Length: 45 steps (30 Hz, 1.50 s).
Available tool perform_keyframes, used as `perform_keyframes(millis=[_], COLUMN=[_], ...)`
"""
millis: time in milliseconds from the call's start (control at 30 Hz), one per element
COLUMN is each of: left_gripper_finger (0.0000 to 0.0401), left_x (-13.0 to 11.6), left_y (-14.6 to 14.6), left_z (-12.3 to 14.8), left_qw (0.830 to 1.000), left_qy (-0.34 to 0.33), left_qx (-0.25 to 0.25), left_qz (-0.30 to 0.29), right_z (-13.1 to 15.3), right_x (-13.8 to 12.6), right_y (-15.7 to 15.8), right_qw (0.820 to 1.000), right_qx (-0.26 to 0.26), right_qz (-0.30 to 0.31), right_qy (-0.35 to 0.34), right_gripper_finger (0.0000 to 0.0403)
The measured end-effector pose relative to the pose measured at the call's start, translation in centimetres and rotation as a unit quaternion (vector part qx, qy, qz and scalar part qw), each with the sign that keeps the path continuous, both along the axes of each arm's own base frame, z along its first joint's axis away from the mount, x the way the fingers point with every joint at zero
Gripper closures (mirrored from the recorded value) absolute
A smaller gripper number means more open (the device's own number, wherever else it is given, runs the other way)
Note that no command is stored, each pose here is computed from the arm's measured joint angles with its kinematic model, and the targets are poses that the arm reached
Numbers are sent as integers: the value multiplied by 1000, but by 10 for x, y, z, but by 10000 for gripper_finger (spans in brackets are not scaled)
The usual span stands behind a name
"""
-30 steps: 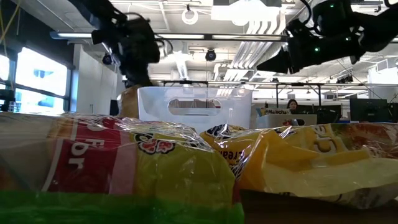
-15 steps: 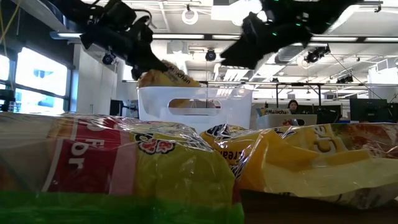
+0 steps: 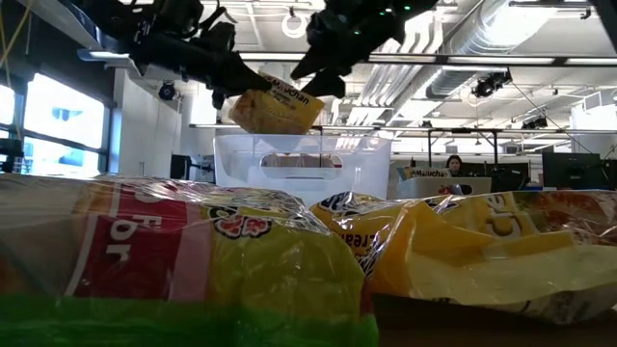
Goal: Sort Maruchan noodles
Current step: Put the yellow noodle pack into the black bin
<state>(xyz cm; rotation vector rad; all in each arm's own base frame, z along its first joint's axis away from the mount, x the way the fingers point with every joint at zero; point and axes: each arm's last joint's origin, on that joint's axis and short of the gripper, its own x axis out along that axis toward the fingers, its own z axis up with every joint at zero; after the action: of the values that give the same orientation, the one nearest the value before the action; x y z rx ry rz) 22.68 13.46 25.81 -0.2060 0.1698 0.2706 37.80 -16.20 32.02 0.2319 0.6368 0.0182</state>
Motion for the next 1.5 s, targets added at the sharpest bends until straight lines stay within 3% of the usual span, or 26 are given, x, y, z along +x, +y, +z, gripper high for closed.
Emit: perform_keyframes(millis=[300, 667, 867, 1100, 1267, 1500], left_gripper_finger=[401, 401, 401, 401, 401, 395], left_x=[1, 1, 1, 1, 1, 1], left_y=[1, 0, 0, 2, 2, 2], left_z=[3, 3, 4, 6, 6, 6], left_qw=[1000, 1000, 1000, 999, 999, 999], left_qy=[-13, -12, -15, -23, -22, -24], left_qx=[10, 18, 20, 30, 26, 22], left_qz=[4, 0, 0, 27, 27, 27], right_z=[3, 26, 17, -4, -2, -3], right_x=[33, 24, 21, 30, 32, 34], right_y=[-16, -32, -41, -43, -44, -38], right_qw=[999, 994, 997, 996, 998, 997], right_qx=[-12, -95, -35, -3, 8, -1], right_qz=[11, 6, 50, 65, 50, 64], right_qy=[37, 44, 37, 55, 46, 48], right_gripper_finger=[123, 123, 123, 126, 160, 259])
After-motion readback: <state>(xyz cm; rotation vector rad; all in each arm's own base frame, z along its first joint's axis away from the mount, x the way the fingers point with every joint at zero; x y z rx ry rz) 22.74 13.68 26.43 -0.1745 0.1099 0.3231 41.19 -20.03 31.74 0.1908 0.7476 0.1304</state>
